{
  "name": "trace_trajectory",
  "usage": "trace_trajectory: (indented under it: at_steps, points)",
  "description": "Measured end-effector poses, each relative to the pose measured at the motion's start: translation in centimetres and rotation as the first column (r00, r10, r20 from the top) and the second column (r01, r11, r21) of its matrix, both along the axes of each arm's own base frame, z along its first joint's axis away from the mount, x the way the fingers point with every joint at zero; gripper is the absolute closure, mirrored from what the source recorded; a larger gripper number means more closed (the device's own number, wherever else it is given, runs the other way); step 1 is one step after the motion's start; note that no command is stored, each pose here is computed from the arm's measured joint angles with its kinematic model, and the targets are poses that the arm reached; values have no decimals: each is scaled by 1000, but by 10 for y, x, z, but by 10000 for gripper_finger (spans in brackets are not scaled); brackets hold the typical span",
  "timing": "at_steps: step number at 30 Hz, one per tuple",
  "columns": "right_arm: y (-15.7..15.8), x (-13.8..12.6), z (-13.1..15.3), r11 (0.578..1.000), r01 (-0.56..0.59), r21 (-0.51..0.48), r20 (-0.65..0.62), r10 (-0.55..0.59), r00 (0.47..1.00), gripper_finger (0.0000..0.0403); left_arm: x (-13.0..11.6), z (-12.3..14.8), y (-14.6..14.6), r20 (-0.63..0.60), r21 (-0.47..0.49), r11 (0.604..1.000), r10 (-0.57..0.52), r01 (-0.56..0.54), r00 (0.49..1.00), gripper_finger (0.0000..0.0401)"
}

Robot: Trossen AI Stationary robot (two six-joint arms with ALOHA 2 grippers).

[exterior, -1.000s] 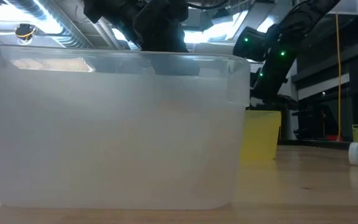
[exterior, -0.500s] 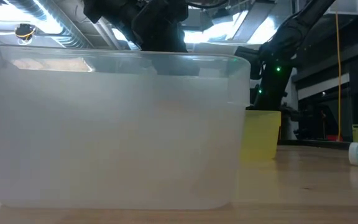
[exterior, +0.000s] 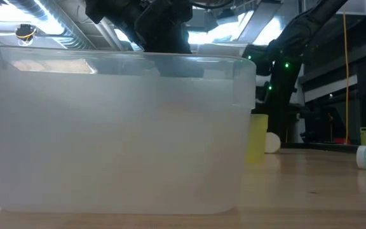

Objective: Pick and place medicine bottles into bin by pill shape (circle, oval)
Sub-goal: Adjust the yellow bin

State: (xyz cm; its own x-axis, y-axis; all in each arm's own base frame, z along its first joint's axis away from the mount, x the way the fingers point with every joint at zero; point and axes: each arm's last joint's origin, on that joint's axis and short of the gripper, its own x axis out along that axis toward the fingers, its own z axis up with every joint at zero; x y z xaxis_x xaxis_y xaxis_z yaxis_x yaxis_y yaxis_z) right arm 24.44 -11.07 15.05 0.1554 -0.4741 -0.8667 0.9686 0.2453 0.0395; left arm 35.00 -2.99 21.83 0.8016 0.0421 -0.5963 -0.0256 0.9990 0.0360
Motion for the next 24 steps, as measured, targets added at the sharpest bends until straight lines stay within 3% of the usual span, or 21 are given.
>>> trace_trajectory:
  at_steps: [6, 10, 14, 20, 24]
  points:
    - [5, -3, 17, 1000, -28, -1, 65, 28, 997, 118, 0, 0, 0, 0, -3, 1000, 2, -2, 1000, 189]
    - [15, -2, 17, 995, -85, 52, 55, 82, 995, 118, 0, 0, 0, 0, -6, 1000, 4, -4, 1000, 189]
    - [25, 2, 18, 990, -133, 43, 62, 130, 989, 118, 0, 0, 0, 0, -6, 1000, 4, -4, 1000, 189]
    - [33, 7, 33, 983, -159, -95, 66, 165, 984, 118, 0, 0, 0, 0, -7, 1000, 5, -5, 1000, 189]
    - [44, 21, 49, 956, -264, -130, 111, 278, 954, 118, 0, 0, 0, 0, -8, 1000, 5, -5, 1000, 189]
